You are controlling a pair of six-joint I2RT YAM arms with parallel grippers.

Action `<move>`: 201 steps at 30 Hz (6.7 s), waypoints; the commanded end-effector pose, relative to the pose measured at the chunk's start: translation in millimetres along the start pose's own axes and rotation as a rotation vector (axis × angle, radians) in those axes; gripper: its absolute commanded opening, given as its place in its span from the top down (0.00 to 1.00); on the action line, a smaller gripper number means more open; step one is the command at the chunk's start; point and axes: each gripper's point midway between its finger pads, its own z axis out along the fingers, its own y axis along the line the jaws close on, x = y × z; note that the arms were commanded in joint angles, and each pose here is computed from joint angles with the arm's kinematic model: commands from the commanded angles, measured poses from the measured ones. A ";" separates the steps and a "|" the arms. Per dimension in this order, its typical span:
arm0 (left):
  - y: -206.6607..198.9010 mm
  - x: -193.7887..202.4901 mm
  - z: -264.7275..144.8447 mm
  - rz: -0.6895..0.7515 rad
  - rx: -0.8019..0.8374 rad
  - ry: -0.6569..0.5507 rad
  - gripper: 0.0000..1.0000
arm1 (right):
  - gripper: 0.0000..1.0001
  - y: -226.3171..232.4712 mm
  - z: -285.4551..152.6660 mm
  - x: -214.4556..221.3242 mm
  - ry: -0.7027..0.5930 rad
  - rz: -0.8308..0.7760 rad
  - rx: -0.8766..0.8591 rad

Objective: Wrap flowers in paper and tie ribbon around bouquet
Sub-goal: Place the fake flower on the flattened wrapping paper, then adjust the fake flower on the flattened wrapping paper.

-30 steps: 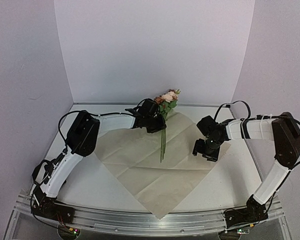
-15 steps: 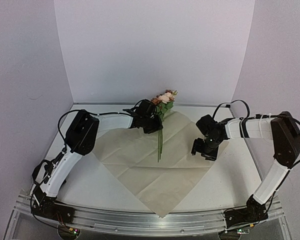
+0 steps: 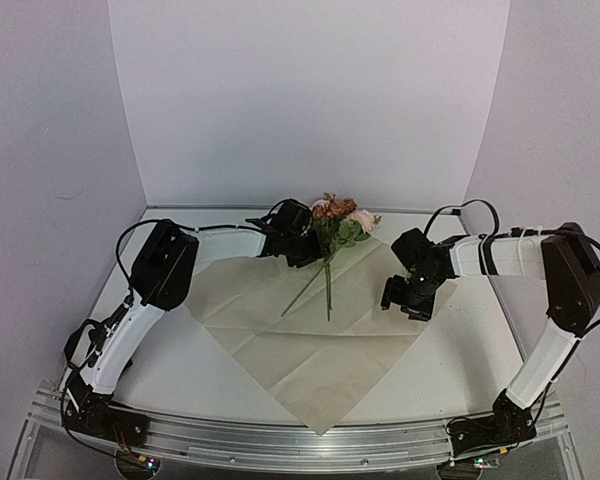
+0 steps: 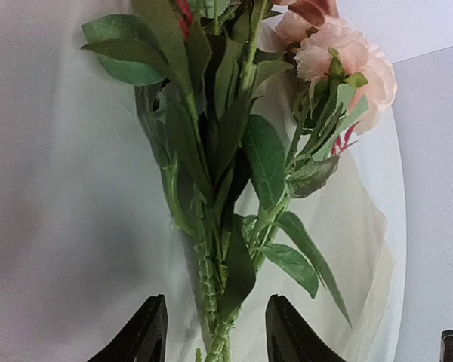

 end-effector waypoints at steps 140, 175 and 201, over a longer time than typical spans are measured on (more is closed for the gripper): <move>163.7 66.6 -188.1 -0.159 -0.195 0.163 0.68 | 0.73 189.8 84.7 -151.9 -0.194 0.286 -0.317; 171.4 61.5 -187.5 -0.175 -0.199 0.163 0.68 | 1.00 197.1 -1.9 -162.8 -0.269 0.247 -0.407; 164.1 55.9 -185.7 -0.159 -0.180 0.181 0.68 | 1.00 225.9 31.9 -162.2 -0.132 -0.257 -0.414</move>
